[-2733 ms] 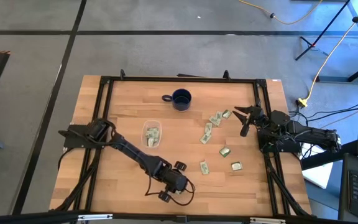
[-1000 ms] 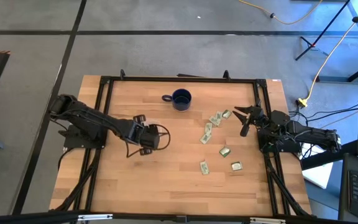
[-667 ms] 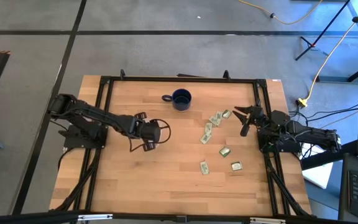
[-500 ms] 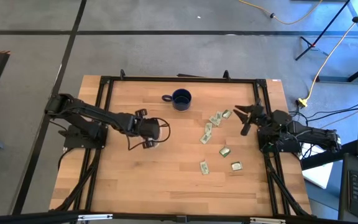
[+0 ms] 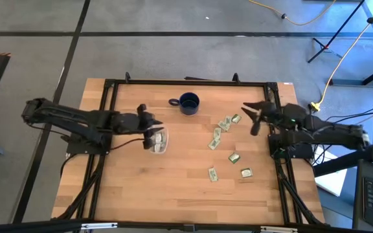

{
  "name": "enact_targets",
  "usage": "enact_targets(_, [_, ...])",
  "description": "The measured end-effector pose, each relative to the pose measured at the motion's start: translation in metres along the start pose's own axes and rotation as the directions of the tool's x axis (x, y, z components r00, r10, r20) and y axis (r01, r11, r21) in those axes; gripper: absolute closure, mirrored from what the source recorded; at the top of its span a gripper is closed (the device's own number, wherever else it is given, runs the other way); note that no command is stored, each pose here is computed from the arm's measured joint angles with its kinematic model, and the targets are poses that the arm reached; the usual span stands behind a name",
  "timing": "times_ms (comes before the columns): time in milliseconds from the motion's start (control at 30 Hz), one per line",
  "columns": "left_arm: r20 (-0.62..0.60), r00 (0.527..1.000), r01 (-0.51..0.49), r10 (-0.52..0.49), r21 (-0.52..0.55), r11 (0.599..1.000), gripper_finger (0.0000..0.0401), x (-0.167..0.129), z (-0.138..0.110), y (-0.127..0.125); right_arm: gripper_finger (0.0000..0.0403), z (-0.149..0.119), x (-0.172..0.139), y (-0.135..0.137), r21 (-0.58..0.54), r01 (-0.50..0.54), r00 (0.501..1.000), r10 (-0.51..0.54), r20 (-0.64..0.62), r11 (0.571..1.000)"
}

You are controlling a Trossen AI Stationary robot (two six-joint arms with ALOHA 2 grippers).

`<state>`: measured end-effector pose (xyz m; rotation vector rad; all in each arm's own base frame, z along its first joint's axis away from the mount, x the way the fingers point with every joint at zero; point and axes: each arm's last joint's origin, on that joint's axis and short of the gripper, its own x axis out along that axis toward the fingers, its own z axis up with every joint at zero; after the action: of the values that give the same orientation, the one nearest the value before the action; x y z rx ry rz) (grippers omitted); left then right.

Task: Pick and place Stevia / Truvia into bins
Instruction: Put the bottom green stevia packet into the transparent container

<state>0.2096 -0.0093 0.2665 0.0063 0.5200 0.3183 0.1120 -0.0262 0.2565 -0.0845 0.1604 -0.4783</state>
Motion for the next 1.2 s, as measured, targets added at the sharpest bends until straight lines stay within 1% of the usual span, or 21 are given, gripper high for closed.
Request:
enact_targets(100, [0.134,0.988,0.081,-0.078,-0.014,0.997,0.0306,-0.005,-0.012,0.002,0.0295,0.009,0.022,0.007,0.046,0.000,0.985,0.008,-0.175,0.999])
enact_targets(167, [0.199,0.975,0.102,-0.095,-0.026,0.994,0.0307,-0.008,-0.022,0.004,0.0295,0.013,0.034,0.012,0.073,-0.004,0.944,0.028,-0.330,0.997])
enact_targets(200, [0.226,0.969,0.106,-0.095,-0.033,0.994,0.0308,-0.008,-0.026,0.005,0.0295,0.013,0.039,0.014,0.094,-0.019,0.909,0.056,-0.413,0.995])
enact_targets(233, [0.240,0.966,0.106,-0.094,-0.038,0.994,0.0309,-0.008,-0.030,0.005,0.0295,0.013,0.043,0.018,0.126,-0.042,0.864,0.099,-0.494,0.991])
enact_targets(300, [0.261,0.961,0.108,-0.093,-0.045,0.993,0.0310,-0.007,-0.039,0.006,0.0295,0.010,0.050,0.027,0.212,-0.116,0.750,0.225,-0.622,0.970])
enact_targets(333, [0.263,0.960,0.108,-0.093,-0.045,0.993,0.0310,-0.006,-0.043,0.006,0.0295,0.007,0.052,0.033,0.244,-0.168,0.686,0.291,-0.667,0.955])
enact_targets(367, [0.258,0.962,0.107,-0.093,-0.044,0.993,0.0310,-0.006,-0.048,0.006,0.0295,0.004,0.054,0.040,0.271,-0.220,0.633,0.348,-0.692,0.937])
enact_targets(400, [0.249,0.964,0.106,-0.092,-0.041,0.994,0.0310,-0.004,-0.052,0.007,0.0295,0.002,0.057,0.048,0.295,-0.265,0.591,0.396,-0.703,0.918])
enact_targets(433, [0.244,0.965,0.106,-0.092,-0.043,0.993,0.0310,-0.003,-0.056,0.007,0.0295,0.000,0.059,0.056,0.312,-0.288,0.559,0.423,-0.713,0.905])
enact_targets(500, [0.232,0.968,0.108,-0.093,-0.053,0.993,0.0311,-0.001,-0.063,0.006,0.0295,-0.007,0.058,0.070,0.330,-0.295,0.494,0.439,-0.751,0.897])
enact_targets(600, [0.214,0.972,0.112,-0.094,-0.078,0.991,0.0310,0.001,-0.070,0.006,0.0295,-0.018,0.053,0.091,0.343,-0.283,0.392,0.434,-0.811,0.896])
enact_targets(667, [0.208,0.974,0.115,-0.094,-0.090,0.989,0.0311,0.002,-0.072,0.006,0.0295,-0.024,0.048,0.106,0.340,-0.295,0.340,0.431,-0.836,0.893])
enact_targets(733, [0.205,0.974,0.121,-0.094,-0.124,0.985,0.0311,0.002,-0.074,0.006,0.0295,-0.031,0.042,0.119,0.310,-0.310,0.304,0.403,-0.864,0.899])
enact_targets(800, [0.201,0.975,0.126,-0.094,-0.154,0.980,0.0310,0.003,-0.075,0.006,0.0295,-0.037,0.037,0.129,0.283,-0.304,0.280,0.369,-0.886,0.910])
enact_targets(867, [0.204,0.974,0.127,-0.094,-0.157,0.979,0.0311,0.003,-0.075,0.006,0.0295,-0.043,0.031,0.139,0.260,-0.290,0.260,0.337,-0.905,0.921])
enact_targets(1000, [0.202,0.975,0.127,-0.094,-0.156,0.980,0.0312,0.003,-0.075,0.006,0.0295,-0.057,0.021,0.158,0.189,-0.296,0.244,0.266,-0.932,0.936])
enact_targets(1100, [0.202,0.975,0.126,-0.094,-0.155,0.980,0.0311,0.003,-0.075,0.006,0.0295,-0.068,0.015,0.169,0.128,-0.321,0.234,0.209,-0.950,0.938])
enact_targets(1200, [0.202,0.975,0.119,-0.094,-0.118,0.986,0.0311,0.003,-0.075,0.006,0.0295,-0.080,0.012,0.178,0.086,-0.320,0.215,0.161,-0.963,0.944])
